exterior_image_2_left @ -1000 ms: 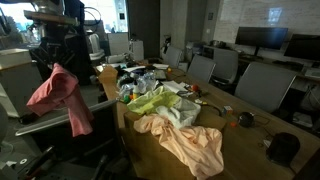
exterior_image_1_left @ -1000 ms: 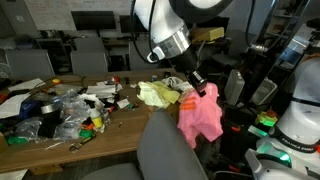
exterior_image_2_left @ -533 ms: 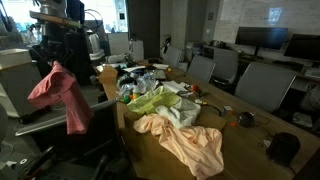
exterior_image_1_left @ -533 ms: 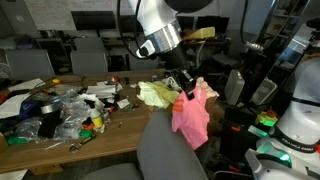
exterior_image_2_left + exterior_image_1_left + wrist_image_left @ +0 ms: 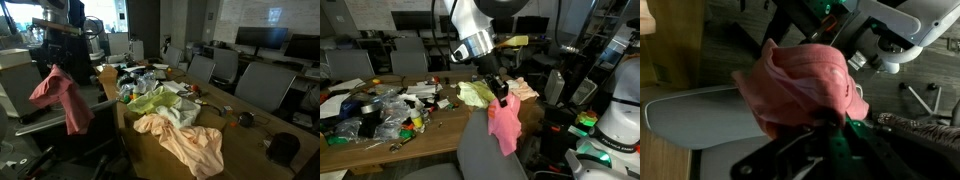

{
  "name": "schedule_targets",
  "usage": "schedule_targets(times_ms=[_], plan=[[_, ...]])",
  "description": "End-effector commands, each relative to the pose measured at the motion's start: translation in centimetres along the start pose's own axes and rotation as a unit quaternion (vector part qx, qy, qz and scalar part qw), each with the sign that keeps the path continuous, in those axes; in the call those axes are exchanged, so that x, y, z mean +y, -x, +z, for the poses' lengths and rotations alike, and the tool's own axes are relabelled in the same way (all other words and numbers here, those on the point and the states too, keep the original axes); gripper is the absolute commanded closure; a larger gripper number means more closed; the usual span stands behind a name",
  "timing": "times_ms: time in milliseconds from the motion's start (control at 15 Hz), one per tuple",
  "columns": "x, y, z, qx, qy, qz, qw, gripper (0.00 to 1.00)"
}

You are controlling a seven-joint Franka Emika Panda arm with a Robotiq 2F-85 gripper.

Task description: Pick up all the clothes from the table and put them on the chair.

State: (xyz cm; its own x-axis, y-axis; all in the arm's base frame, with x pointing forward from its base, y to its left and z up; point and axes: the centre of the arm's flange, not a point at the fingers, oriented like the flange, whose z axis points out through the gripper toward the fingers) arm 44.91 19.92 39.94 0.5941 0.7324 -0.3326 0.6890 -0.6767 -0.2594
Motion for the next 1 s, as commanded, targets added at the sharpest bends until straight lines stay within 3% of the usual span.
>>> schedule_targets(times_ms=[0,533,933], plan=[[0.4,-1.6,-0.3,0.027,-0.013,0.018,0.9994,0.97],[1.8,-2.8,0.1,0.069,-0.05,0.093,0.992,0.97],[3.7,-2.8,0.6,0.088,-0.107,0.155,0.9781,0.98]])
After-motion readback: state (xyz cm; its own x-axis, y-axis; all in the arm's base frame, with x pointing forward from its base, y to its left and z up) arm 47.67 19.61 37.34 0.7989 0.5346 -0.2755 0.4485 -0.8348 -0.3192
